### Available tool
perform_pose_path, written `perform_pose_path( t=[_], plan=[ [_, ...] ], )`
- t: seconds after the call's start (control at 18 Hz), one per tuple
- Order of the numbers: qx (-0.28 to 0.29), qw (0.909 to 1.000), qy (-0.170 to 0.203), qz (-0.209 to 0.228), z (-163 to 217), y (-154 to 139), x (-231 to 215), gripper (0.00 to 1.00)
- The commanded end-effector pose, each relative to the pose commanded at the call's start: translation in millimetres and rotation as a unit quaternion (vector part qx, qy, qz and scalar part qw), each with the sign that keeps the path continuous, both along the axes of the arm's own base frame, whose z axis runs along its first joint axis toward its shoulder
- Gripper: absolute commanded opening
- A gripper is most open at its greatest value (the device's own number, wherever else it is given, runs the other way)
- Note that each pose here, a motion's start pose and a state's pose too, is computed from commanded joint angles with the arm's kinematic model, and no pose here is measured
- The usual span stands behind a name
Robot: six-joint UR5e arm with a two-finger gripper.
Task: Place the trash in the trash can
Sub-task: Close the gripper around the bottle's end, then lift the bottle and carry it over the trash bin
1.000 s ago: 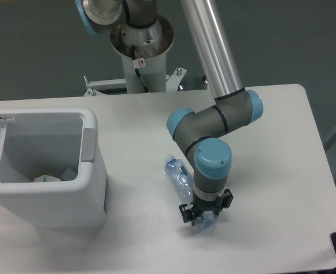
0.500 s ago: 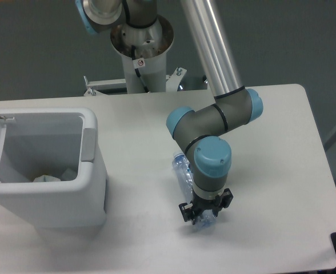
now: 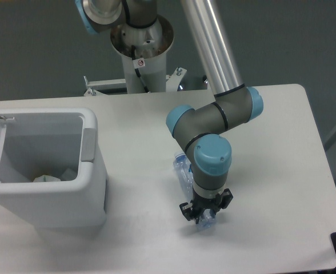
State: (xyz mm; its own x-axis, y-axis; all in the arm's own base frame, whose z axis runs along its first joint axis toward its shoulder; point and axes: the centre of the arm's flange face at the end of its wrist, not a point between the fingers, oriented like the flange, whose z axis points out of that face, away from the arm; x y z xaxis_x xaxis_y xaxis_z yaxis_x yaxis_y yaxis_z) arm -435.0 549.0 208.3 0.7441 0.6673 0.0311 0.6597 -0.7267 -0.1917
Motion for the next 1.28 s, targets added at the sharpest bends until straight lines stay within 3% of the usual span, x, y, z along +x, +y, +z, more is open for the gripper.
perform_pose_path(
  t=[0.11,0.22,0.39,0.44,0.61,0.78,1.17,1.28],
  plan=[
    [0.013,0.9998,0.014,-0.001,25,0,1,0.51],
    [0.045,0.9981,0.043,0.002,81,-6,-1,0.51],
    [0.127,0.9906,0.052,0.006,144,-12,-14,0.52],
    [0.163,0.9856,0.047,0.004,168,-16,-17,0.52],
    [0.291,0.9549,0.052,-0.029,275,-15,-13,0.52],
    [0.35,0.9351,0.051,-0.026,338,-14,7,0.52],
    [0.402,0.9058,0.078,-0.108,414,0,106,0.51],
    [0.407,0.9005,0.075,-0.134,415,15,135,0.51]
  ],
)
